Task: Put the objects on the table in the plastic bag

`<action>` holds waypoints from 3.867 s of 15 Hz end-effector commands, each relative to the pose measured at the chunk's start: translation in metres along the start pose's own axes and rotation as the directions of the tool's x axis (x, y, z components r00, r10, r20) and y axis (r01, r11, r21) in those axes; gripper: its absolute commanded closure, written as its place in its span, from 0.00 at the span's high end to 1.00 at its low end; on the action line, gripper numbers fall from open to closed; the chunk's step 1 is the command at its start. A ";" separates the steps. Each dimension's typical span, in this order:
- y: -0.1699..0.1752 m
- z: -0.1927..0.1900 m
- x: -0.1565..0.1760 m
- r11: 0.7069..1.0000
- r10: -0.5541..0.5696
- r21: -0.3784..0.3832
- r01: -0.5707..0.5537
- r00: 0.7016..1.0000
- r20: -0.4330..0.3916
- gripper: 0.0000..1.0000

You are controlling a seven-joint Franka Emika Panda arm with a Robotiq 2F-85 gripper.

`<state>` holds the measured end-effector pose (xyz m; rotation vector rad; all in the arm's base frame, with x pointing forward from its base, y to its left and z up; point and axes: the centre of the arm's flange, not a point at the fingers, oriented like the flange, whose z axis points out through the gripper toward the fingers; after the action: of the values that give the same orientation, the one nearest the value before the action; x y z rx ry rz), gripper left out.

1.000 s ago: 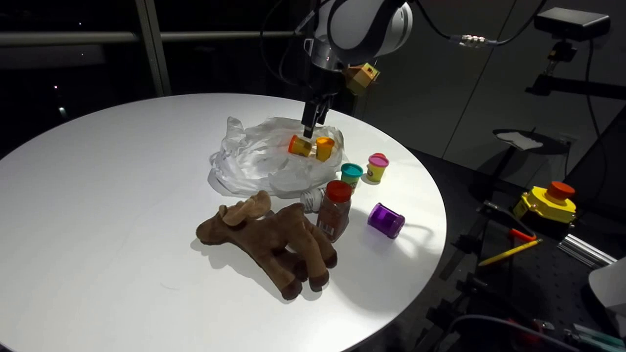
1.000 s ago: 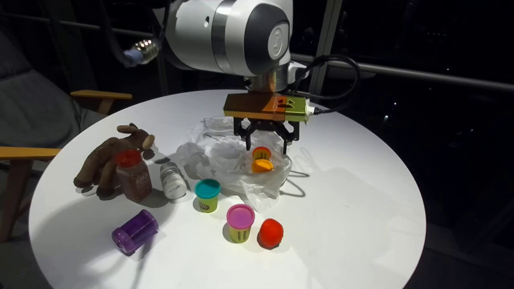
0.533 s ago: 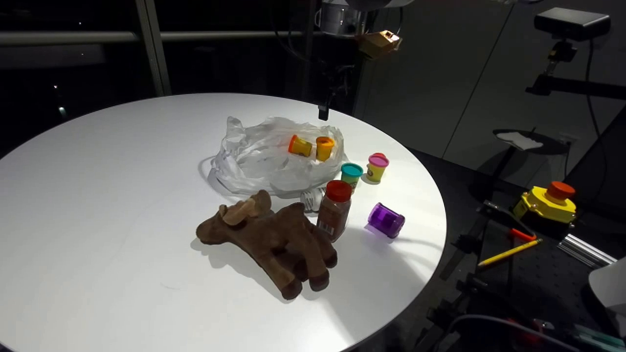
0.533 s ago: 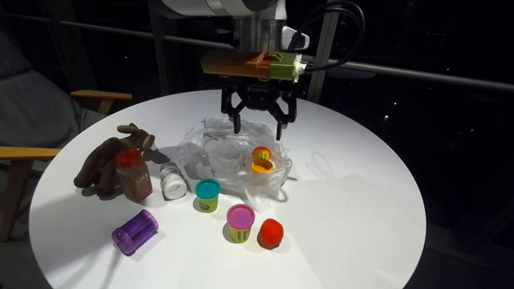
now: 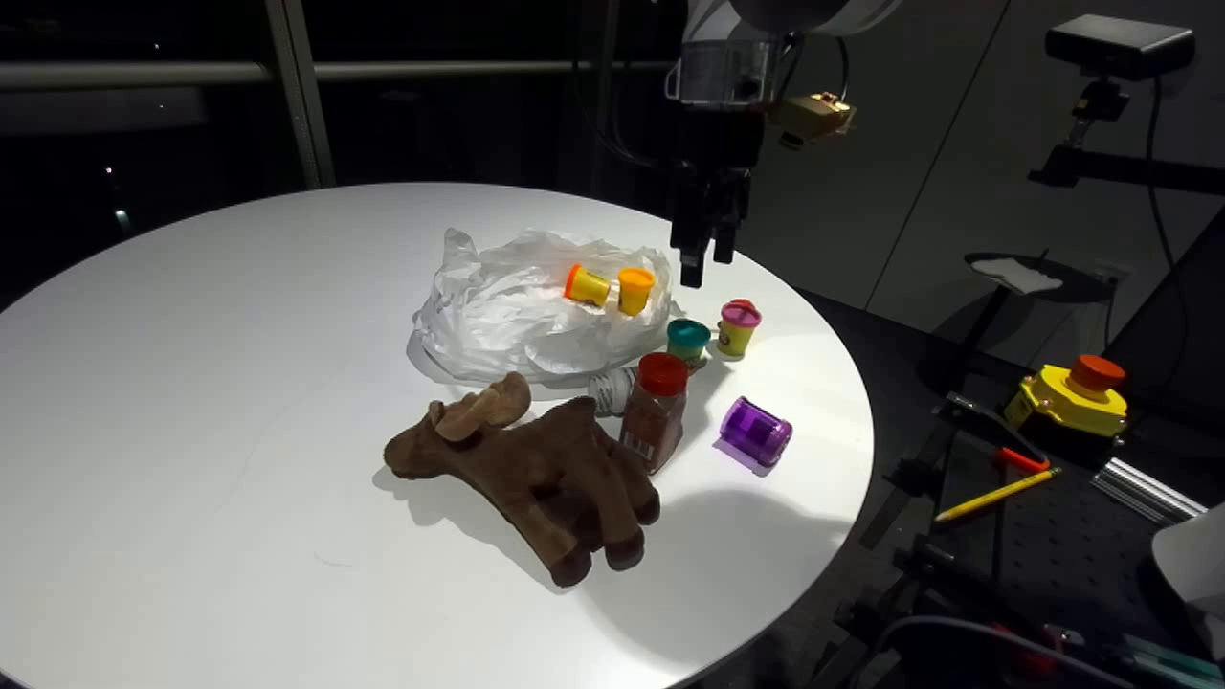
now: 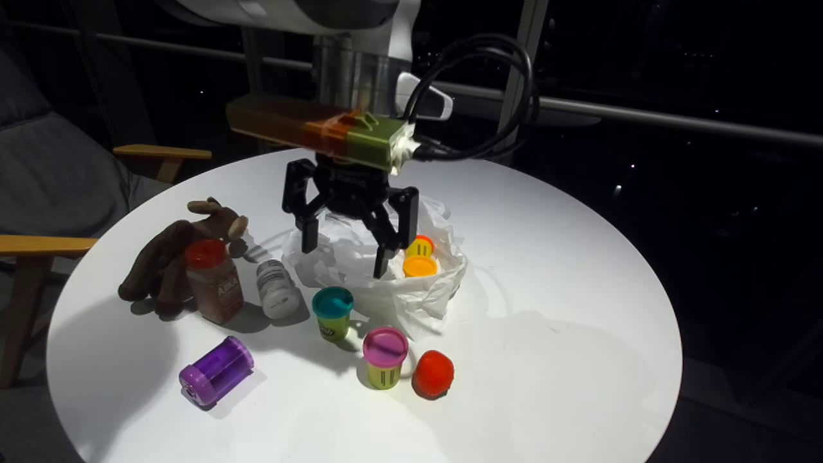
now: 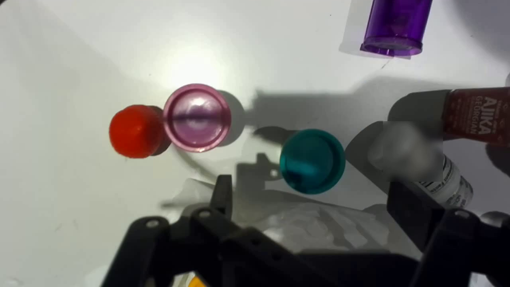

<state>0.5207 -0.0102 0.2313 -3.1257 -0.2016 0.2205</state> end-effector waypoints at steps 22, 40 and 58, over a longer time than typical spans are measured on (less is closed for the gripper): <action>-0.013 0.072 -0.014 0.983 -0.182 -0.033 0.179 0.964 -0.194 0.73; -0.041 -0.046 0.057 0.960 -0.259 -0.157 0.233 0.951 -0.169 0.23; -0.016 0.020 0.069 0.974 -0.227 -0.054 0.220 0.947 -0.226 0.23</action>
<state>0.5749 0.0120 0.1951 -3.0993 -0.5257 -0.0525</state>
